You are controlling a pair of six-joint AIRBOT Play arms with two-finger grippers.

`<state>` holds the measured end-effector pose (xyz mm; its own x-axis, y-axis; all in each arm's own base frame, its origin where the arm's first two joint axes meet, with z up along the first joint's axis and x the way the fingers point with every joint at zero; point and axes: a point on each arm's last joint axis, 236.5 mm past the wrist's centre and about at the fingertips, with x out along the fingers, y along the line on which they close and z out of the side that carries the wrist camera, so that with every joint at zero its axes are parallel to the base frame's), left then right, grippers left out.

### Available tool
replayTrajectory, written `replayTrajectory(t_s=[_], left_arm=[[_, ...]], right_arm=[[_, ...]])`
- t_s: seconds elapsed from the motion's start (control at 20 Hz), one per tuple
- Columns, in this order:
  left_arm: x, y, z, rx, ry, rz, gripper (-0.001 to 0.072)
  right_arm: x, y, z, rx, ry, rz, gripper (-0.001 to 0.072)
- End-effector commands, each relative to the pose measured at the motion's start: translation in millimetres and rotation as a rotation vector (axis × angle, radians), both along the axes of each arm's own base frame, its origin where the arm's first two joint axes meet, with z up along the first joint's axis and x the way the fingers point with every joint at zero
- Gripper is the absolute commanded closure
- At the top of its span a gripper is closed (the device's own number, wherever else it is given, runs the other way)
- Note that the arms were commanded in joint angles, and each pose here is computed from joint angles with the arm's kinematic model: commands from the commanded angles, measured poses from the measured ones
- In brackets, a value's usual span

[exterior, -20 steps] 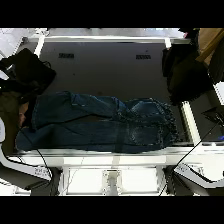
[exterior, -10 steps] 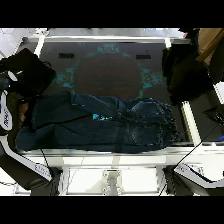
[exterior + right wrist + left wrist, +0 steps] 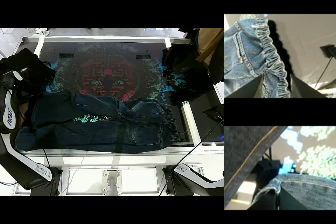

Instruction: Fold the clothes and pants, and hang the long-sleeved shirts on hangers.

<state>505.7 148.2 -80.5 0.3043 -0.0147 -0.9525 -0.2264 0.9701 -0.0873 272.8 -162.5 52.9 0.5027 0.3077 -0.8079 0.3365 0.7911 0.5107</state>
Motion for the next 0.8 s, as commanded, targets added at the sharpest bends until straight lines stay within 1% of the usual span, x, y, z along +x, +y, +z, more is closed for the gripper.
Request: replayTrajectory(t_s=[0.0,0.1,0.2,0.3,0.35,0.45,0.6,0.75], left_arm=[[39,-2,58,0.044,-0.162,-0.021,0.0688],[75,0,147,0.120,-0.392,-0.031,0.0688],[87,-4,245,0.207,-0.633,-0.041,0.0688],[69,-9,305,0.306,-0.719,-0.100,0.0689],[54,-13,311,0.311,-0.694,-0.120,0.0689],[15,-16,279,0.304,-0.536,-0.184,0.0689],[-53,-5,178,0.261,-0.256,-0.181,0.0689],[-138,-4,63,0.218,-0.017,-0.167,0.0689]], right_arm=[[0,0,0,0.000,0.000,0.000,0.0328],[0,0,0,0.001,0.001,0.001,0.0328],[-3,5,0,0.020,0.013,0.006,0.0328],[-6,10,0,0.041,0.024,0.022,0.0328],[-8,12,0,0.046,0.031,0.029,0.0328],[-10,14,0,0.051,0.037,0.035,0.0328],[-10,14,0,0.052,0.038,0.036,0.0328],[-10,14,0,0.051,0.038,0.037,0.0328]])
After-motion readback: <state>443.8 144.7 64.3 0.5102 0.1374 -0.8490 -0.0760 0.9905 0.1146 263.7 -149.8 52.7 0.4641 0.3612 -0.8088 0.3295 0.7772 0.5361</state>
